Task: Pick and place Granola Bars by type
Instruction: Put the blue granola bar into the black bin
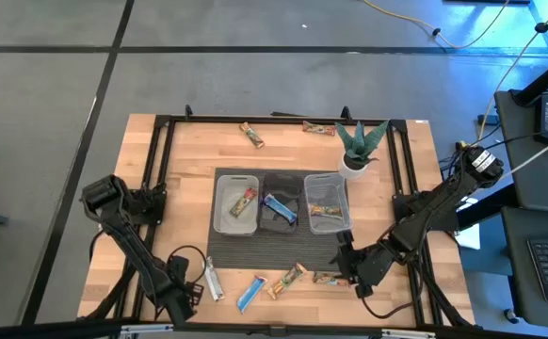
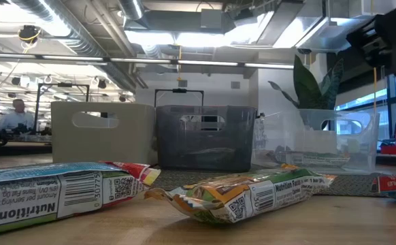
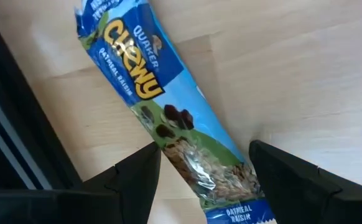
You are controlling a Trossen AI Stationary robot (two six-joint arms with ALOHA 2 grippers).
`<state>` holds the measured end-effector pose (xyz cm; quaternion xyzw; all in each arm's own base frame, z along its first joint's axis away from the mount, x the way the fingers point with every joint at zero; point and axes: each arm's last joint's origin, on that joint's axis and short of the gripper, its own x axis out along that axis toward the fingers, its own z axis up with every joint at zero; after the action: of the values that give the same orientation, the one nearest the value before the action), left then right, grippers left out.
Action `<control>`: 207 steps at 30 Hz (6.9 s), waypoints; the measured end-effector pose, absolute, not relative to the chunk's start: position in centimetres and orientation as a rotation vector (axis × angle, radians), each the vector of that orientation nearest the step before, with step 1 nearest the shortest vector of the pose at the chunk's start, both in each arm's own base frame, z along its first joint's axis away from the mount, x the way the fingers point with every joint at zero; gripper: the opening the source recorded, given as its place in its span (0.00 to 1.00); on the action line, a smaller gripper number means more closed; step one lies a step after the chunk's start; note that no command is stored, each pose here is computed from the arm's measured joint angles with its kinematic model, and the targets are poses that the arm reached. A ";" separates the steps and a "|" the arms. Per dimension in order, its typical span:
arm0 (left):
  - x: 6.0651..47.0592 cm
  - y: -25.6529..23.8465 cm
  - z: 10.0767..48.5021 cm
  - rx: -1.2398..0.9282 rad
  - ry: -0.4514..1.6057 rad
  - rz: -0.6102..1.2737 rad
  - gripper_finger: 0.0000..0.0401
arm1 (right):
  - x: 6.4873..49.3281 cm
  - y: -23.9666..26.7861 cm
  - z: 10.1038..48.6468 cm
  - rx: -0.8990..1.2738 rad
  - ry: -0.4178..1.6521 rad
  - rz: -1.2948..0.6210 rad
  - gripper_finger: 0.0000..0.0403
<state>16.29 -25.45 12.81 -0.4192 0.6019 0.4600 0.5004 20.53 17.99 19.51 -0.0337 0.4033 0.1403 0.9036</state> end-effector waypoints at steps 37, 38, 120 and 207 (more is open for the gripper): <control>16.4 -24.1 15.2 -0.875 1.050 0.871 0.25 | 21.1 18.5 20.2 -0.150 0.712 0.346 0.46; 16.5 -24.0 15.8 -0.866 1.008 0.836 0.25 | 21.2 18.5 20.4 -0.165 0.688 0.353 0.46; 35.6 -15.9 22.0 0.204 0.173 0.089 0.25 | 27.0 15.6 23.4 -0.017 0.213 0.079 0.67; 27.6 -22.2 20.6 0.067 0.585 -0.059 0.47 | 29.9 2.9 21.9 0.350 0.473 -0.126 0.26</control>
<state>27.59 -22.19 20.59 0.0331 0.2882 -0.0292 0.9566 29.89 2.94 21.86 0.1726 0.2328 -0.0622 0.9551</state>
